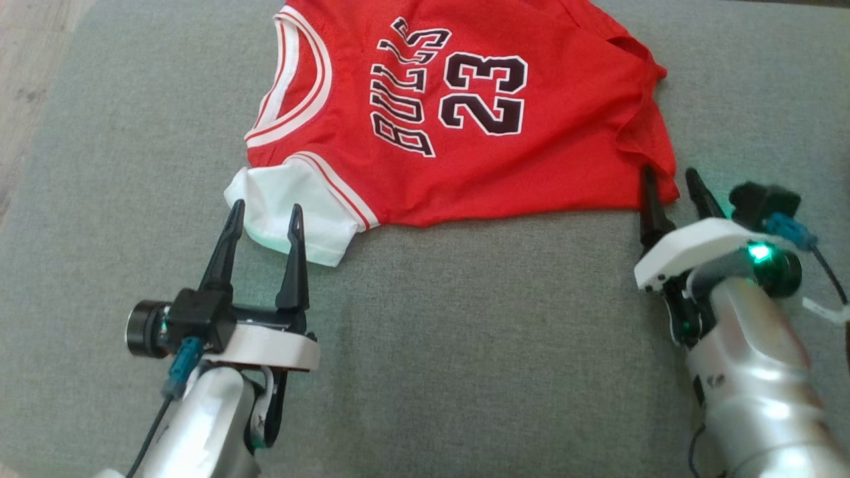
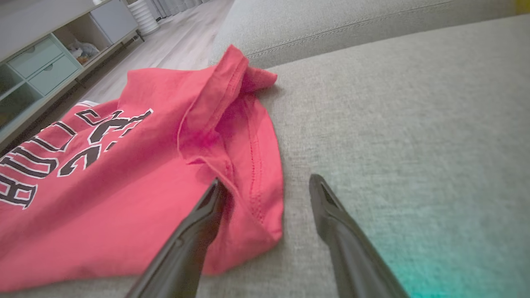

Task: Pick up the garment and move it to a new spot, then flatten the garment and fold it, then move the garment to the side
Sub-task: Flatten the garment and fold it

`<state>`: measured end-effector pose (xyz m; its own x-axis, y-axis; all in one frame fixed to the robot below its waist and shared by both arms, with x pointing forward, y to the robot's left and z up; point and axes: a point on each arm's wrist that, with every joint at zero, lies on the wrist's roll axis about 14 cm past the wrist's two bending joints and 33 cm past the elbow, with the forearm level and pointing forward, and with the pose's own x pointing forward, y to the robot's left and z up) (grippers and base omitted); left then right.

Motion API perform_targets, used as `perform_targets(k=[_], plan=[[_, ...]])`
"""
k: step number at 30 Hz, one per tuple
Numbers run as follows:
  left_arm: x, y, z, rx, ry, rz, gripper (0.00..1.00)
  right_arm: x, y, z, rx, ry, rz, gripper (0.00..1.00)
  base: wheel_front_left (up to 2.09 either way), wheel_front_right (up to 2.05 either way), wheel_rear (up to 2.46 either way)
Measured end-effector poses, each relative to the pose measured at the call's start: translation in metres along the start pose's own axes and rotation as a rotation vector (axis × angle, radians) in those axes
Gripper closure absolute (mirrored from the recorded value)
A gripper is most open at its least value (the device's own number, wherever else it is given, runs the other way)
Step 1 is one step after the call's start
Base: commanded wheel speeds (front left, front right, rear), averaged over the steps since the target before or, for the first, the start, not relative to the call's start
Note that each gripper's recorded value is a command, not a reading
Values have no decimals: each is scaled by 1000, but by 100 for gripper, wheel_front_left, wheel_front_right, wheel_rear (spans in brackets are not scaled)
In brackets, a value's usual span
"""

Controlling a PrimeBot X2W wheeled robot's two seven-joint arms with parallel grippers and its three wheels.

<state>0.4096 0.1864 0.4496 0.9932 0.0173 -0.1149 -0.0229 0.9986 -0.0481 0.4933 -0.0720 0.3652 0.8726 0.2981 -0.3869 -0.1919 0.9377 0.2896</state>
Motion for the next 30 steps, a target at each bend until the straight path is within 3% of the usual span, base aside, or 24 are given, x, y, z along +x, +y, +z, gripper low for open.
perform_targets(k=[2, 3, 4, 13, 20, 30], plan=[[2, 0, 0, 4, 0, 1, 0, 4, 1, 2, -19, 2, 6, 6, 0, 0, 0], [3, 0, 0, 3, 0, 2, 0, 5, 1, 2, -32, -1, 8, 58, 0, 0, 0], [3, 0, 0, 1, -1, 1, 0, 5, 1, 3, -41, -4, 9, 100, 0, 0, 0], [3, -8, 5, -1, -15, -18, 0, -14, -15, 13, -20, -47, -47, 100, 0, 0, 0], [-7, -16, 8, -11, -25, -35, 0, -63, -55, 34, 57, -183, -176, 100, 0, 0, 0], [-11, -33, 12, -17, -35, -80, 0, -112, -91, 23, 75, -221, -293, 100, 0, 0, 0]])
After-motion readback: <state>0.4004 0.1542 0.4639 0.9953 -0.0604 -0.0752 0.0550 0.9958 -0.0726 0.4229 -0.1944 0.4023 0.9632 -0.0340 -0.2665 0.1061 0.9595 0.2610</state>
